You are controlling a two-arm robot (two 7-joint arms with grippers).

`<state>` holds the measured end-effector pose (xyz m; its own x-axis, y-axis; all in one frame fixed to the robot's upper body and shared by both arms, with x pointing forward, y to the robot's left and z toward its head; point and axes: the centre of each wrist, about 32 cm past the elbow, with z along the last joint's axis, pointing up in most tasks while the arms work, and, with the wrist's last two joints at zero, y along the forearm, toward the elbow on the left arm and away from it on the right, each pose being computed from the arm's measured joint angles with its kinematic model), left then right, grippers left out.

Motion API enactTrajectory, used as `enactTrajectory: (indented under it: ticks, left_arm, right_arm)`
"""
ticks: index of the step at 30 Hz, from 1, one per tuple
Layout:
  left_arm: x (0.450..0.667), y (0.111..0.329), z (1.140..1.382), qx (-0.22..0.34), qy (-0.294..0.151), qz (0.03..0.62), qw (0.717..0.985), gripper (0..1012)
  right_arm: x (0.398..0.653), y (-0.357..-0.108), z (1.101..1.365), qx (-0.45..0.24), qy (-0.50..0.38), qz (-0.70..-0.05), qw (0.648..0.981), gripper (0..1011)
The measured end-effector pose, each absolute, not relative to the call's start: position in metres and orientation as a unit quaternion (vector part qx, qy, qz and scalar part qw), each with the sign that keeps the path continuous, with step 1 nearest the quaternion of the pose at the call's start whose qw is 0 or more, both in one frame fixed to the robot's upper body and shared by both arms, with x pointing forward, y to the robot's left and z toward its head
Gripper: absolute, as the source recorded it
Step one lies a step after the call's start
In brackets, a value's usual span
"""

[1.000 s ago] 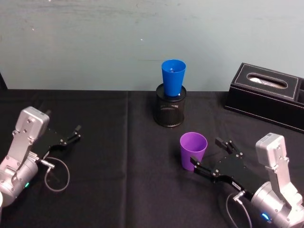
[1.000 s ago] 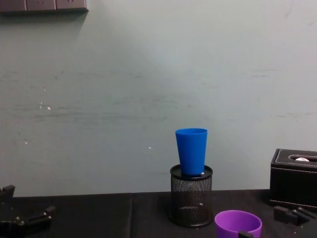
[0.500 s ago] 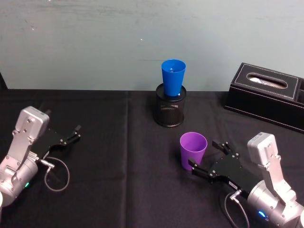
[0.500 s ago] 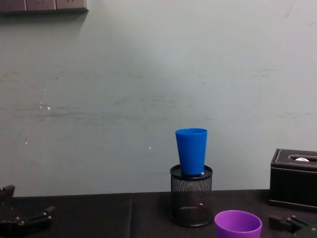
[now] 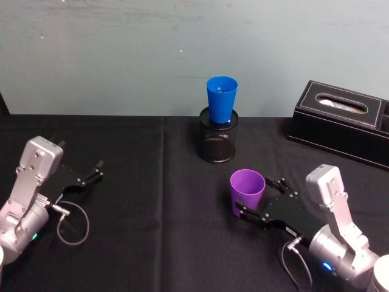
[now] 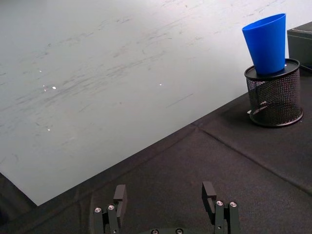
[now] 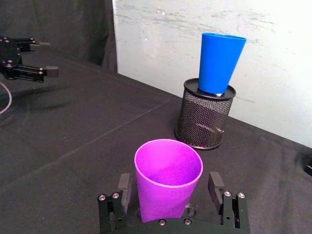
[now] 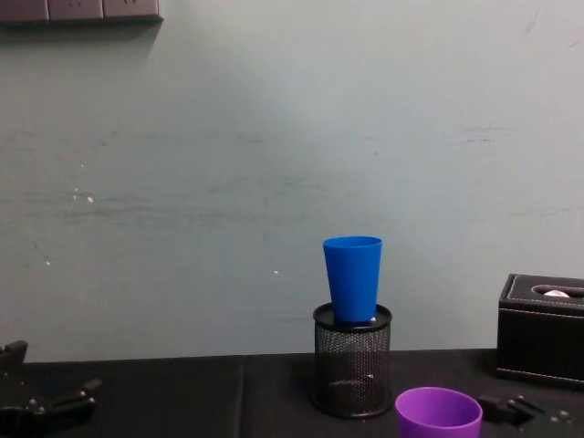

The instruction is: Pick up one cup with a gripper and tap it against the other cup.

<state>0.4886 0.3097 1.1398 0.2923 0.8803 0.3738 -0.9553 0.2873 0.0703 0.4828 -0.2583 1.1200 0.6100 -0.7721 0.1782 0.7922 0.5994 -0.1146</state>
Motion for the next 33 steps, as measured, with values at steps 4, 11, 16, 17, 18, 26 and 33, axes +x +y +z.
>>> enactTrajectory:
  ticks: [4, 11, 16, 17, 18, 26, 33]
  left_arm:
    - [0.489, 0.310, 1.140, 0.141, -0.132, 0.580, 0.791, 1011]
    - [0.489, 0.310, 1.140, 0.141, -0.133, 0.580, 0.791, 1011]
    - [0.489, 0.310, 1.140, 0.141, -0.132, 0.580, 0.791, 1011]
    - [0.489, 0.310, 1.140, 0.141, -0.132, 0.580, 0.791, 1011]
    - [0.489, 0.310, 1.140, 0.142, -0.133, 0.580, 0.791, 1011]
    - [0.489, 0.310, 1.140, 0.141, -0.132, 0.580, 0.791, 1011]
    - [0.489, 0.310, 1.140, 0.141, -0.132, 0.580, 0.791, 1011]
  right_arm:
    - [0.488, -0.256, 1.119, -0.091, -0.055, -0.437, 0.893, 1003]
    - [0.495, -0.253, 1.119, -0.091, -0.052, -0.435, 0.894, 1003]
    - [0.498, -0.250, 1.118, -0.091, -0.051, -0.432, 0.896, 1003]
    - [0.499, -0.249, 1.118, -0.092, -0.050, -0.430, 0.897, 1003]
    - [0.499, -0.249, 1.118, -0.092, -0.050, -0.430, 0.897, 1003]
    - [0.499, -0.249, 1.117, -0.093, -0.050, -0.429, 0.897, 1003]
    - [0.499, -0.249, 1.118, -0.092, -0.050, -0.429, 0.897, 972]
